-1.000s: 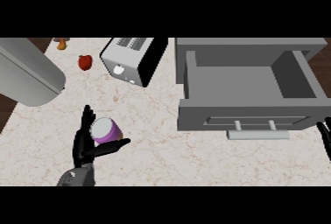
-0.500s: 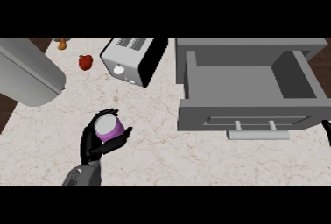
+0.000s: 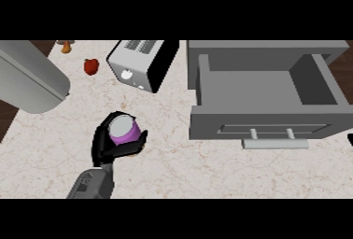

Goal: Pick up the can, place it into the drawer and close the drawer

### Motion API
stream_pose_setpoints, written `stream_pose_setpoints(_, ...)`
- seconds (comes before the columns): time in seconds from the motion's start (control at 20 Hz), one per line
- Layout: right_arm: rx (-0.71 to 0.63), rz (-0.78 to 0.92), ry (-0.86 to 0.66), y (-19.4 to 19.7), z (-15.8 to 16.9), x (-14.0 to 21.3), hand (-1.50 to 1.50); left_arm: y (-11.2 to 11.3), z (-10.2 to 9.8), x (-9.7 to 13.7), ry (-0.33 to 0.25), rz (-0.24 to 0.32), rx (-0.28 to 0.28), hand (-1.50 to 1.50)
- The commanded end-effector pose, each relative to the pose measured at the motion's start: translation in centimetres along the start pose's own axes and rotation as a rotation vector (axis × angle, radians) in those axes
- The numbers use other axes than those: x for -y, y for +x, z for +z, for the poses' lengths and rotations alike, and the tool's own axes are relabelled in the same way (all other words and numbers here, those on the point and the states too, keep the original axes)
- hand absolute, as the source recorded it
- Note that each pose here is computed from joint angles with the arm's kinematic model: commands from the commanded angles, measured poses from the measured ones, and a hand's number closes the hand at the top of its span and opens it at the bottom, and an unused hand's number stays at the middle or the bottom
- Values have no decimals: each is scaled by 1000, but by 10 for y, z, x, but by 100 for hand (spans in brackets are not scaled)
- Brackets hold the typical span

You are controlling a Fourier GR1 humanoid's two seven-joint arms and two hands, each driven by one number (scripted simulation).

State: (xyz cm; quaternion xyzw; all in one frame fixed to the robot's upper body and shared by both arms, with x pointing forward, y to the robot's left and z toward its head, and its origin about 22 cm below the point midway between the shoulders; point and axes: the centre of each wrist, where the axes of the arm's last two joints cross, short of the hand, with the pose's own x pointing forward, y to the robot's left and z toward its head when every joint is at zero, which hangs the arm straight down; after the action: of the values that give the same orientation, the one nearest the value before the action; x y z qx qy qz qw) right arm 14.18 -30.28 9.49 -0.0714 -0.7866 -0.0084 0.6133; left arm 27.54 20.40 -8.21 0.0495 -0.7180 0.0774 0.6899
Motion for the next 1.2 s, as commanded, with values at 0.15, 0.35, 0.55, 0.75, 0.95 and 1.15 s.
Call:
stream_pose_setpoints(0.15,10,1,-18,-11,-12,-2,-150,36,-21,-42,-64,10,46,150)
stream_pose_setpoints(0.35,11,-3,-9,-3,4,-16,-150,33,-17,-61,-61,6,52,150)
stream_pose_setpoints(0.55,17,6,-14,-8,4,-15,-150,74,-47,-40,-132,8,71,150)
stream_pose_setpoints(0.75,24,8,-10,9,-7,-1,-150,105,-59,-8,-161,-28,122,150)
stream_pose_setpoints(0.95,23,21,-16,10,2,14,-150,126,-37,29,-208,-46,158,150)
stream_pose_setpoints(1.15,19,-9,-41,20,4,0,-150,160,-62,52,-228,-25,163,150)
